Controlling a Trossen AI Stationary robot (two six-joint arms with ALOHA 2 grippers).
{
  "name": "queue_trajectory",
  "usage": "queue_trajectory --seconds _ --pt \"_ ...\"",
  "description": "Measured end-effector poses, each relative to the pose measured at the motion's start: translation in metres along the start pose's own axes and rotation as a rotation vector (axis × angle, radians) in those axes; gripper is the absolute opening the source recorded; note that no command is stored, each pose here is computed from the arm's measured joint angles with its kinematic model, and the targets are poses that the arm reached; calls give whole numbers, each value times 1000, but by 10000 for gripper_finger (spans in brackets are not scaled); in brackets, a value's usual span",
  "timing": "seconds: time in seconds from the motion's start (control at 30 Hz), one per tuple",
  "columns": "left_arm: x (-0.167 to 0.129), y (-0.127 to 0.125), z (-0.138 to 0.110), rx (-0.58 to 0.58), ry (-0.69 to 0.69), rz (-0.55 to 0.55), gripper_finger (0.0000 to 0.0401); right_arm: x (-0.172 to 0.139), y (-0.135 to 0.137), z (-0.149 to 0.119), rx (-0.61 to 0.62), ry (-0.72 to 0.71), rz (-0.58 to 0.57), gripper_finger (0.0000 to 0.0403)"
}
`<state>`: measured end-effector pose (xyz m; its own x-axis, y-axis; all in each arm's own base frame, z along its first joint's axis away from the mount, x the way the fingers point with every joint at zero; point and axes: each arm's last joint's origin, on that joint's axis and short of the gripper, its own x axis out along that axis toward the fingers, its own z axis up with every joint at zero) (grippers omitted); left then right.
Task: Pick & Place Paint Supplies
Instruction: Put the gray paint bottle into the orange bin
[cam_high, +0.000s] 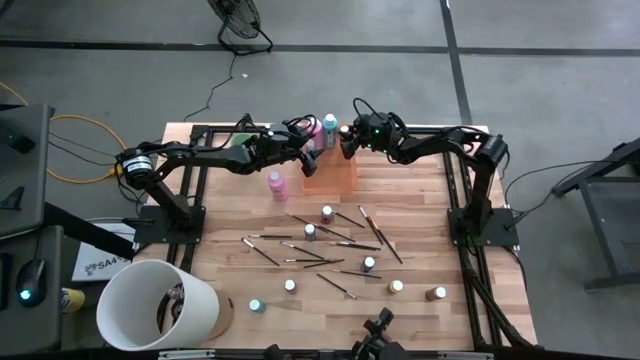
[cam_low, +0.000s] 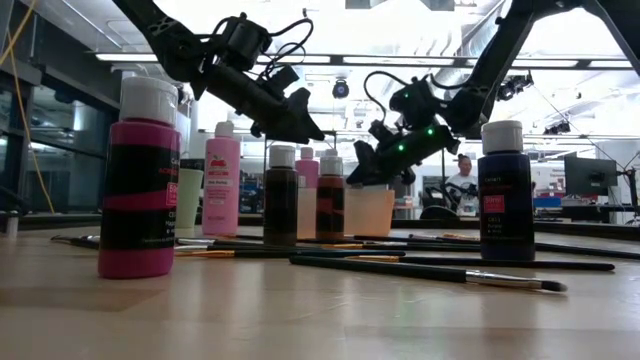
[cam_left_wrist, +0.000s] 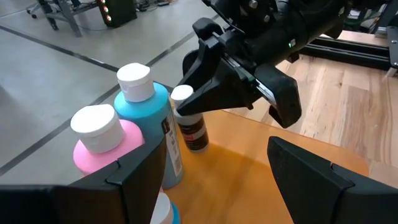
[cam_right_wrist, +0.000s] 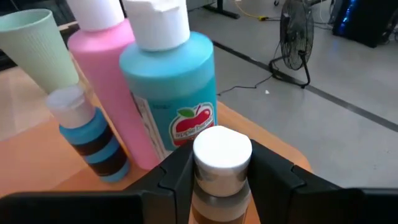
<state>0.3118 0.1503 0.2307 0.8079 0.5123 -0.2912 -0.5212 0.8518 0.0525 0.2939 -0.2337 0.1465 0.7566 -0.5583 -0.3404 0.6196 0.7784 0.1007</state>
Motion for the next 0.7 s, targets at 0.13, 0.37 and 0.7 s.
queue_trajectory --seconds 0.13,0.37,0.7 --pt "0 0 0 0 0 0 275 0 -1 0 16 -4 -19 136" --pt "0 0 0 0 0 0 275 0 -3 1 35 -7 -12 143" --pt "0 0 0 -5 0 0 275 -1 -3 3 33 -15 -19 144"
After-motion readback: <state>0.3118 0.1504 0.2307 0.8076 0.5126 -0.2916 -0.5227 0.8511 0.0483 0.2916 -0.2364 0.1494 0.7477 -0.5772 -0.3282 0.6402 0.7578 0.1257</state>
